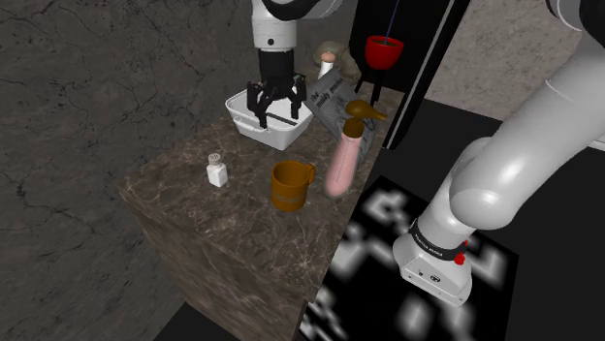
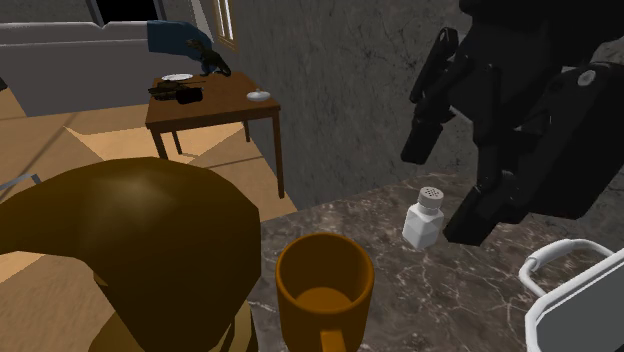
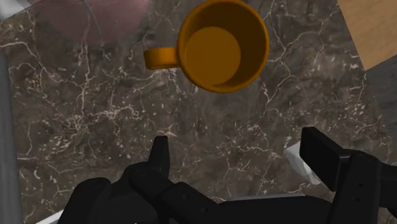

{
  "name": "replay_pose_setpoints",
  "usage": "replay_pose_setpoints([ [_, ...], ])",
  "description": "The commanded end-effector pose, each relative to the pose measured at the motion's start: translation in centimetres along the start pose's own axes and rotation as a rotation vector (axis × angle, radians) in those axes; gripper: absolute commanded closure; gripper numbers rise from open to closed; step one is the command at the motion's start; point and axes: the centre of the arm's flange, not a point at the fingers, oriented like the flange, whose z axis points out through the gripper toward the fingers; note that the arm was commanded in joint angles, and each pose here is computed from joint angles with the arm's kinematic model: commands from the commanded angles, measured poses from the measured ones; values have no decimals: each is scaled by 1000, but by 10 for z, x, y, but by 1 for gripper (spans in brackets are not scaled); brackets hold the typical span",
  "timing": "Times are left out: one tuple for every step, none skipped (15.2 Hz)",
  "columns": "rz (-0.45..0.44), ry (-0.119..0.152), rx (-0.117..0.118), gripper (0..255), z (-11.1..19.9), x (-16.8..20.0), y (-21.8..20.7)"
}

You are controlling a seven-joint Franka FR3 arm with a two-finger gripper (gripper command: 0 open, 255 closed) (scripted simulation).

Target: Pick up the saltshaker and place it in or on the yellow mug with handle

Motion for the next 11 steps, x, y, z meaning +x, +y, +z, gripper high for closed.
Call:
replay_pose_setpoints([
  [4,-8,-13,0,9,19,-20],
  [6,-12,-19,0,14,27,-30],
  [7,-16,-26,0,19,36,-40],
  [9,-20,-33,0,24,44,-51],
  [11,-24,-39,0,30,53,-61],
  [12,-28,-46,0,35,61,-71],
  [14,-31,-53,0,41,70,-81],
  [16,-35,-60,0,46,78,-91],
  [17,-39,-66,0,52,87,-101],
  [19,-43,-73,0,58,95,-111],
  [21,-47,-80,0,64,104,-120],
])
